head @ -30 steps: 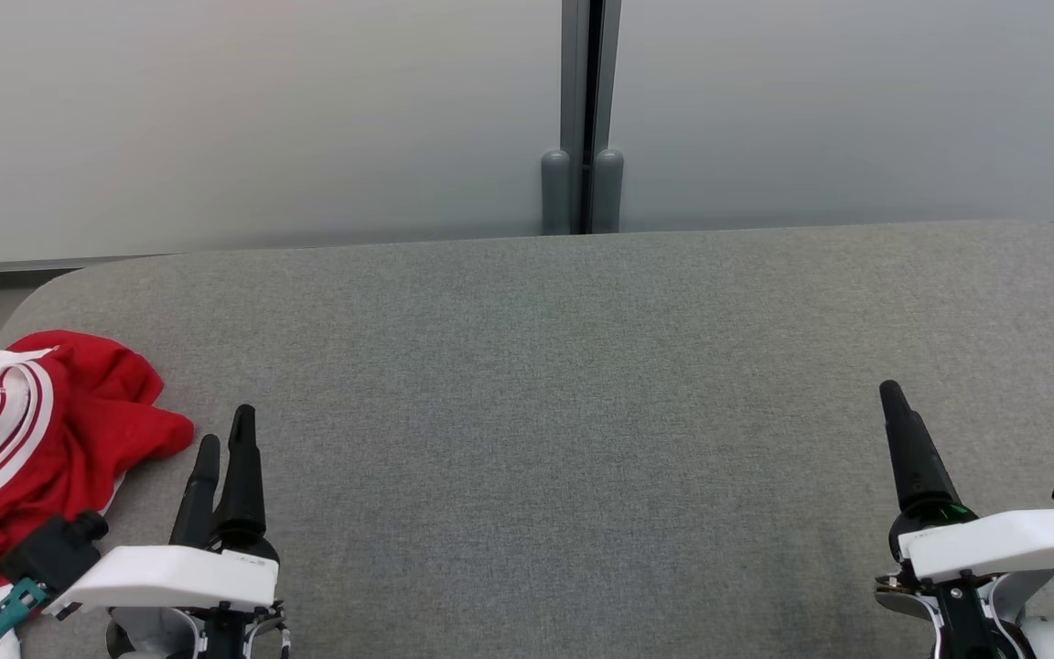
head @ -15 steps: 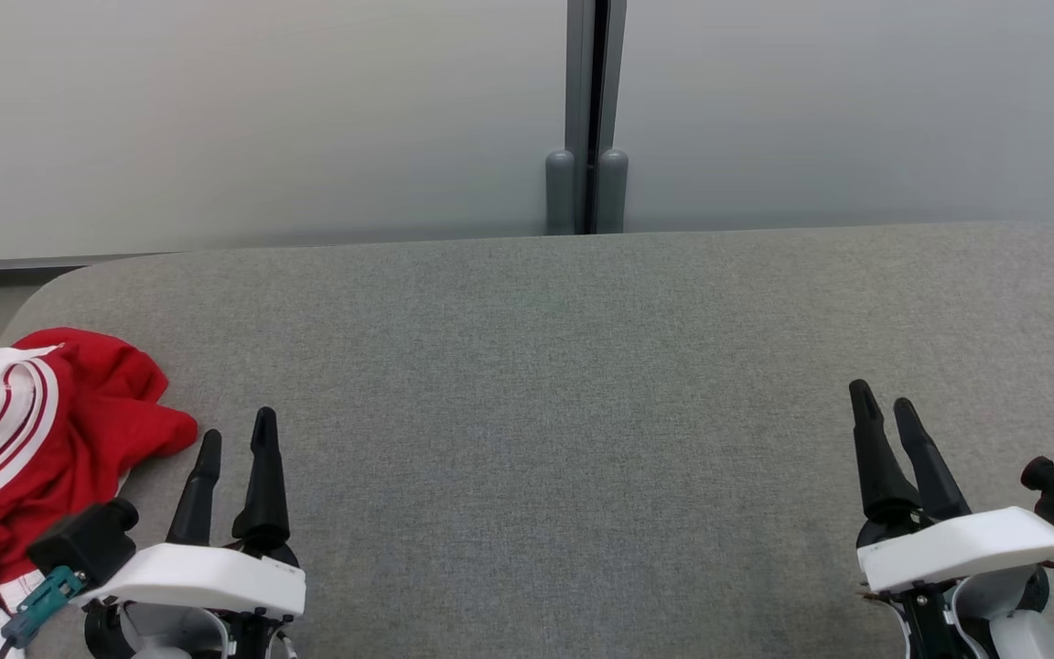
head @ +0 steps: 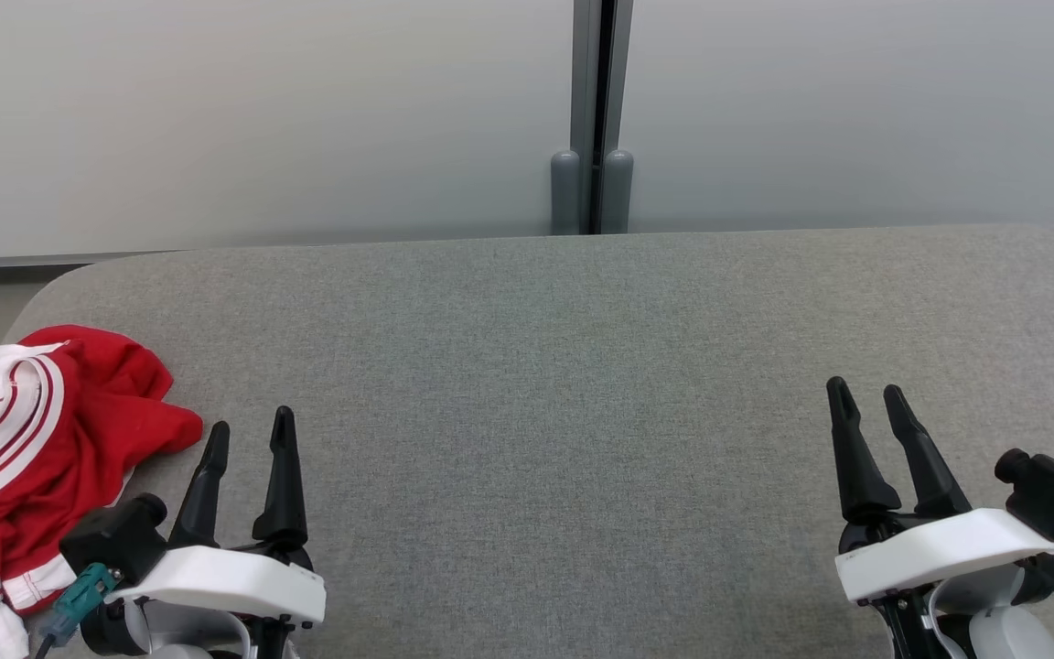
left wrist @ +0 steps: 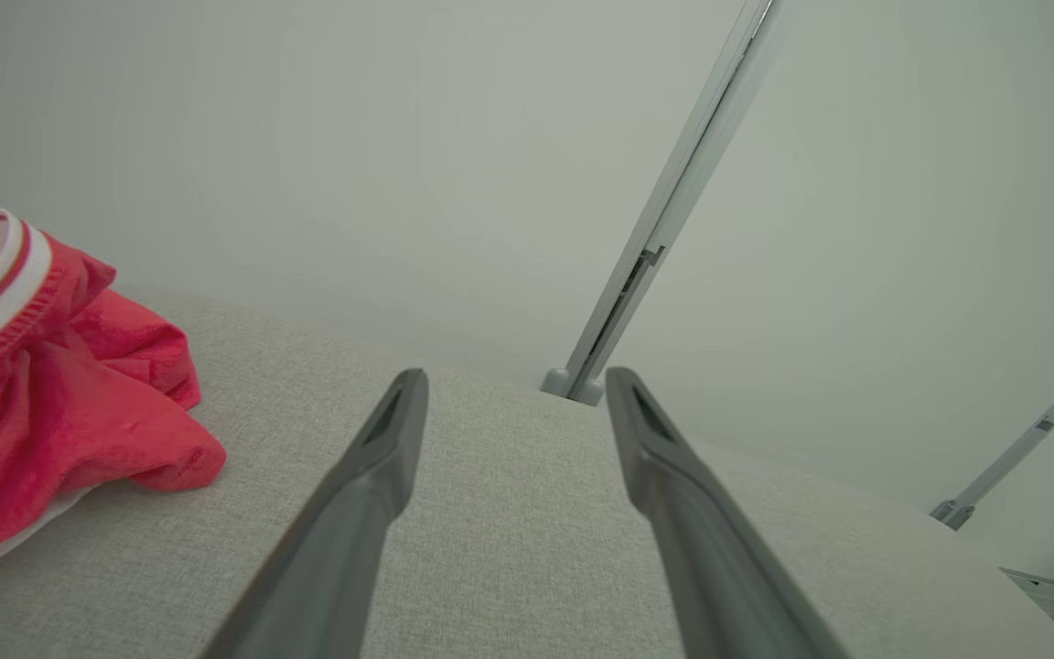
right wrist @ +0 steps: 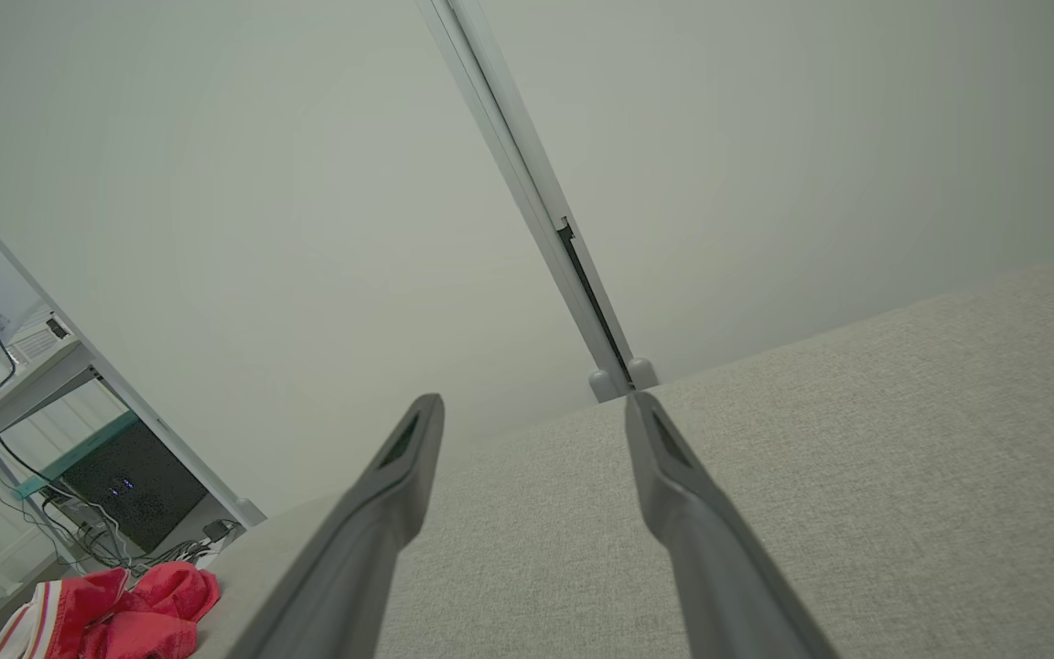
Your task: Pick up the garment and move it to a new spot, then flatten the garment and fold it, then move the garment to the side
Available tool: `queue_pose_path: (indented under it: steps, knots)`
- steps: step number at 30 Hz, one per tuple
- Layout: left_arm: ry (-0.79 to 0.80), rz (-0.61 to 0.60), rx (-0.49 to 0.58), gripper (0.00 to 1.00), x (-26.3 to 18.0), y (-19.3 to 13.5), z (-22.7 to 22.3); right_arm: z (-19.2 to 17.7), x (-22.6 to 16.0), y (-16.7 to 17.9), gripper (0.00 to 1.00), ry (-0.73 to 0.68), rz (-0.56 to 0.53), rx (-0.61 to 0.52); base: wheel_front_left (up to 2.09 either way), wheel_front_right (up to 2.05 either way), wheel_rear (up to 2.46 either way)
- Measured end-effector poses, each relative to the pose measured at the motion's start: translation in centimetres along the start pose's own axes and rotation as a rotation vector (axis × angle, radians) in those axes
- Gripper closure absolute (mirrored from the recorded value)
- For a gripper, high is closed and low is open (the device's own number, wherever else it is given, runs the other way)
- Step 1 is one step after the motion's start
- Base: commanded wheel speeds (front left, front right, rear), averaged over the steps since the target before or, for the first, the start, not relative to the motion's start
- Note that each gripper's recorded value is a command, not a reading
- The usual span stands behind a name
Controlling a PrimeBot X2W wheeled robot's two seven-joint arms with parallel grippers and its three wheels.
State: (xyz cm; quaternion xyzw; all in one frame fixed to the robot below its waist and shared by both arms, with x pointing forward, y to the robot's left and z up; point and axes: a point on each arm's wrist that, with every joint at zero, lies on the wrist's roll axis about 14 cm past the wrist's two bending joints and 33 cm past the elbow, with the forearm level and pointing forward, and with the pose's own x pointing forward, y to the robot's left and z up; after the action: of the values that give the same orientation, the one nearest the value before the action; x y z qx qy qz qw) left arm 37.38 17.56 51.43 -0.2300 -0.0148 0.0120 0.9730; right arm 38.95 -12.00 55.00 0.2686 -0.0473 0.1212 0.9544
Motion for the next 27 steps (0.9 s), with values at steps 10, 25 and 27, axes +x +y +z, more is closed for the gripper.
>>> queue_pose_path:
  steps: [10,25,27]
  knots:
    - [-0.029,-0.022,0.096,0.00,-0.1,-0.7,0.4,-0.1,0.1,0.9,0.00,0.005,0.035,-0.084,0.00,0.00,0.00]
    - [-0.076,-0.045,0.220,0.00,-0.2,-1.4,1.1,0.0,0.1,2.1,0.00,0.004,0.078,-0.206,0.00,0.00,0.00]
    - [-0.083,-0.046,0.236,0.00,-0.2,-1.5,1.3,0.0,0.1,2.2,0.00,0.002,0.083,-0.220,0.00,0.00,0.00]
